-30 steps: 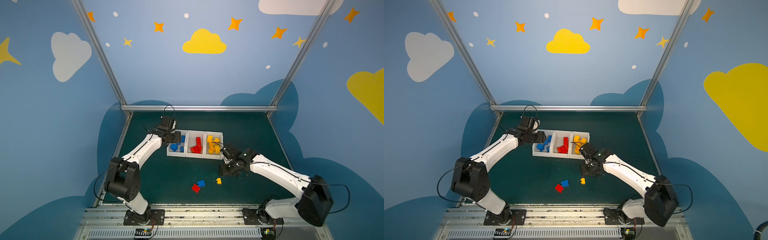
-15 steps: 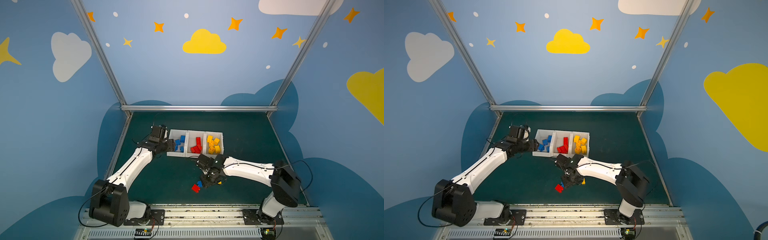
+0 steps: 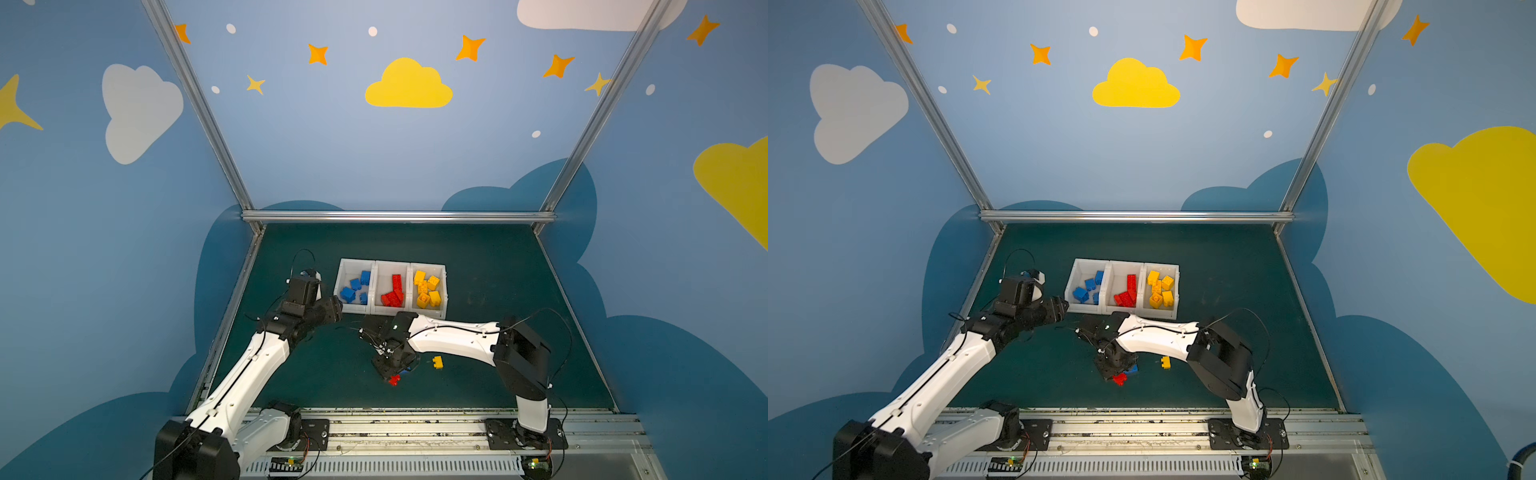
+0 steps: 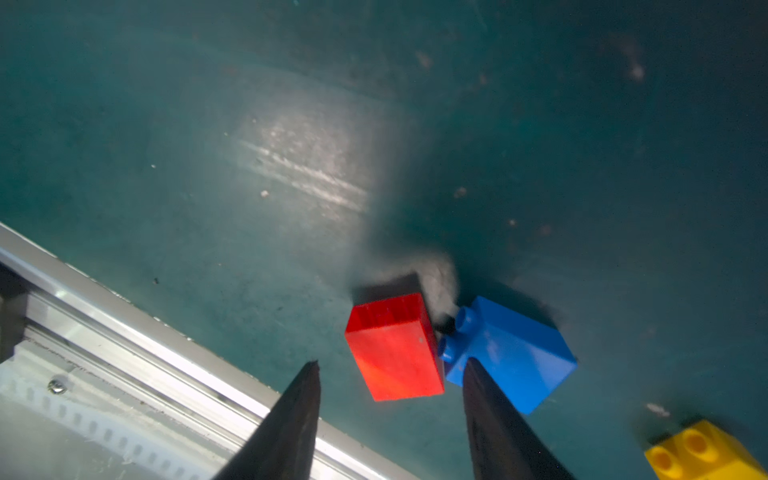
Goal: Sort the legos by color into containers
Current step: 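Lower the right gripper onto the red brick and close on it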
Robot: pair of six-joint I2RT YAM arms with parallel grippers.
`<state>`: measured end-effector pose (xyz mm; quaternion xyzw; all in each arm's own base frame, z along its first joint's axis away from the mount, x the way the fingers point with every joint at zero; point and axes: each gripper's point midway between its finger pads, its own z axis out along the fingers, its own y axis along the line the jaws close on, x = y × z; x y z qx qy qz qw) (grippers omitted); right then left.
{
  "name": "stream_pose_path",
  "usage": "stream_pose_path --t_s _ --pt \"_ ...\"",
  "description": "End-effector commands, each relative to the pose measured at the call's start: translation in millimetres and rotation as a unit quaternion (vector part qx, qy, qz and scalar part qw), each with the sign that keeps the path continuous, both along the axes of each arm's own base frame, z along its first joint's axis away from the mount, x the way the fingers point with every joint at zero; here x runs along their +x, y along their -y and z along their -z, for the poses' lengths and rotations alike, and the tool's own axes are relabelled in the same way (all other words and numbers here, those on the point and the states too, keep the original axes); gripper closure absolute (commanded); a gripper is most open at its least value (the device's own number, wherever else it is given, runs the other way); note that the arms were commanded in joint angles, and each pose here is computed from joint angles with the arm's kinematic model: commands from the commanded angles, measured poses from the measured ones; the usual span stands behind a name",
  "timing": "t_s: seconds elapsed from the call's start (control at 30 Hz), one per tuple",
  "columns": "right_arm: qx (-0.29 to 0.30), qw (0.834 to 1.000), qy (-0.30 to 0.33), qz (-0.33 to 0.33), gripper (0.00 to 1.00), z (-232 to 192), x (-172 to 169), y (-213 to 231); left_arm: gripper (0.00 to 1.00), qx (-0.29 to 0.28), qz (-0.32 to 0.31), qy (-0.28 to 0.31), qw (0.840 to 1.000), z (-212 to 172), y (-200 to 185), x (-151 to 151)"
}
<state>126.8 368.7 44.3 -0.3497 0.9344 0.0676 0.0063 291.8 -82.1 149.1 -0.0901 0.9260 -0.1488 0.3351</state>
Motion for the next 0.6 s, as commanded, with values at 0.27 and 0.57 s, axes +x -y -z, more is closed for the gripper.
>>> stream_pose_path --t_s 0.27,0.57 --pt "-0.020 0.999 -0.014 -0.029 0.49 10 -5 -5 0.28 -0.018 -0.027 0.012 0.999 -4 -6 -10" --pt "-0.037 0.999 -0.022 -0.034 0.54 21 -9 -2 0.27 -0.022 -0.031 0.010 0.999 0 -7 -14"
